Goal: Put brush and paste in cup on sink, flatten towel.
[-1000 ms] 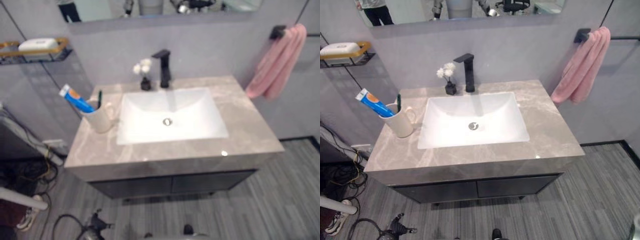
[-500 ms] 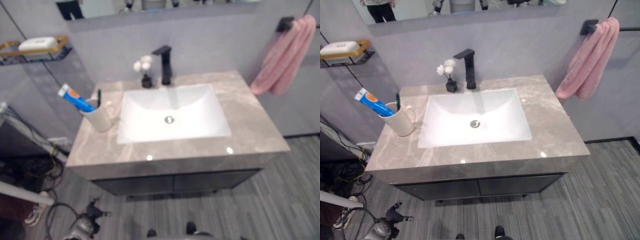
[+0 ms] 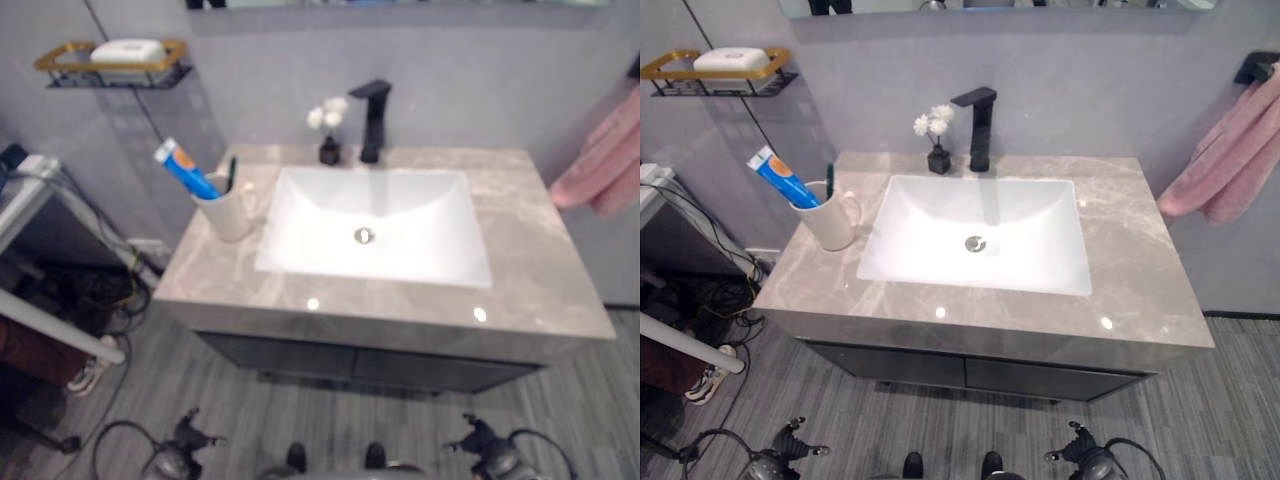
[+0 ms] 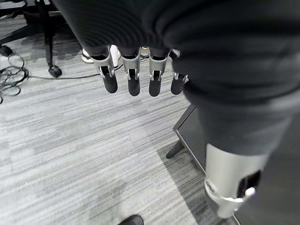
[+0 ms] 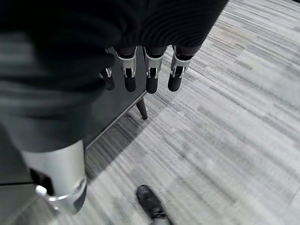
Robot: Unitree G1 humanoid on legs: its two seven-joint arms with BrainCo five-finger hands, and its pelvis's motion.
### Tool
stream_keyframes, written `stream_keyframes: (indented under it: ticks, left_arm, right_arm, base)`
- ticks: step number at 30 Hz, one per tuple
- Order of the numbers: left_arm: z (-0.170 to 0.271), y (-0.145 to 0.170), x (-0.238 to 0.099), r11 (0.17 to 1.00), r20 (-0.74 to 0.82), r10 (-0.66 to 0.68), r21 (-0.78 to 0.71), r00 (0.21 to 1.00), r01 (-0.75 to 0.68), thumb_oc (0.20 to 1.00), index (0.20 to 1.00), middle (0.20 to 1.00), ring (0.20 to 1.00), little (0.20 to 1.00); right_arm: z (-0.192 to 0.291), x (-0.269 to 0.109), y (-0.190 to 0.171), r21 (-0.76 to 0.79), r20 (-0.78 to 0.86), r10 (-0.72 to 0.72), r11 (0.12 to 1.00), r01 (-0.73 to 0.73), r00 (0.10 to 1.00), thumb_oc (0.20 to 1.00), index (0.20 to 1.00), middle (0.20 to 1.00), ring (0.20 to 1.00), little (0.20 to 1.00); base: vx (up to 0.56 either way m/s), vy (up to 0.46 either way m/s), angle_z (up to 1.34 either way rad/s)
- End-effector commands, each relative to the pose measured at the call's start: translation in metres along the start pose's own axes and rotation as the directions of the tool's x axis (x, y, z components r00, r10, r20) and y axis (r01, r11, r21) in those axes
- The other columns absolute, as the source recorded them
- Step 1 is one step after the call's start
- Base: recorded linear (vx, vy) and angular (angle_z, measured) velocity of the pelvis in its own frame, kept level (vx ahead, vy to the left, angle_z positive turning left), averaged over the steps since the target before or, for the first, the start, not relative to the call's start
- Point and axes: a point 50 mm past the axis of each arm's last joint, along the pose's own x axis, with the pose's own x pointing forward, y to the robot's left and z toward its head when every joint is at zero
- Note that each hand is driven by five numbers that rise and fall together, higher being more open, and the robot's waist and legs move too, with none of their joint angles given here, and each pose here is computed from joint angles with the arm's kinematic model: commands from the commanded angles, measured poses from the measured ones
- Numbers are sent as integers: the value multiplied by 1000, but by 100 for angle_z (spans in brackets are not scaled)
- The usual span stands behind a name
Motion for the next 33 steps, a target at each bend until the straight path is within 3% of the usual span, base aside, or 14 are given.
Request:
stream_keyframes:
  ticks: [1,2,9,15,22,23,24,25,26,27,28,30,33]
  left_arm:
    - [17,30,7,994,81,91,58,993,-96,1000,1000,1000,1000,1000]
    - [41,32,9,993,173,82,76,982,-96,1000,1000,1000,1000,1000]
    - [67,23,9,997,258,57,37,964,-68,1000,1000,1000,1000,1000]
    - [81,-17,4,991,289,-130,28,948,127,1000,1000,1000,1000,1000]
    - [94,-40,0,966,308,-242,-8,920,257,1000,1000,1000,1000,1000]
    - [23,-9,-3,901,189,-280,-286,941,325,1000,1000,1000,1000,1000]
    - [49,47,-15,977,367,-169,-62,915,206,1000,1000,1000,1000,1000]
    - [70,90,-62,923,613,-107,-232,783,307,1000,1000,1000,1000,1000]
    - [69,91,-62,923,610,-105,-234,785,305,1000,1000,1000,1000,1000]
    - [28,119,-86,912,549,-199,-200,812,358,1000,1000,1000,1000,1000]
    - [36,134,-101,906,591,-253,-133,766,402,1000,1000,1000,1000,1000]
    - [31,136,-108,900,583,-276,-122,764,419,1000,1000,1000,1000,1000]
    - [48,148,-127,874,632,-352,-42,690,485,1000,1000,1000,1000,1000]
  right_arm:
    - [6,3,-14,-22,16,-51,998,51,999,1000,1000,1000,1000,1000]
    - [3,3,-21,-2,-1,-83,997,83,997,1000,1000,1000,1000,1000]
    - [2,4,-19,-10,-15,-81,997,81,997,1000,1000,1000,1000,1000]
    - [-5,2,-1,-46,-56,-9,999,6,998,1000,1000,1000,1000,1000]
    - [3,3,11,-46,-62,49,998,-52,997,1000,1000,1000,1000,1000]
    - [-4,3,0,-5,-74,40,999,-41,996,1000,1000,1000,1000,1000]
    - [-17,0,-3,5,-94,41,999,-41,995,1000,1000,1000,1000,1000]
    - [-19,-1,-10,32,-84,35,999,-33,996,1000,1000,1000,1000,1000]
    - [-18,0,-9,30,-83,37,999,-35,996,1000,1000,1000,1000,1000]
    - [-29,-2,-21,68,-111,51,997,-43,992,1000,1000,1000,1000,1000]
    - [-33,-3,-15,63,-124,71,996,-63,990,1000,1000,1000,1000,1000]
    - [-33,-4,-9,53,-116,96,994,-91,989,1000,1000,1000,1000,1000]
    - [-37,-7,8,28,-113,154,988,-152,982,1000,1000,1000,1000,1000]
  base:
    - [-126,-113,60]
    - [-104,-64,47]
    - [20,58,18]
    - [72,161,-21]
    - [39,174,-23]
    - [43,183,-11]
    - [13,241,-23]
    - [4,176,-15]
    - [-8,217,-2]
    - [15,146,18]
    - [28,175,19]
    - [28,71,19]
    - [29,67,9]
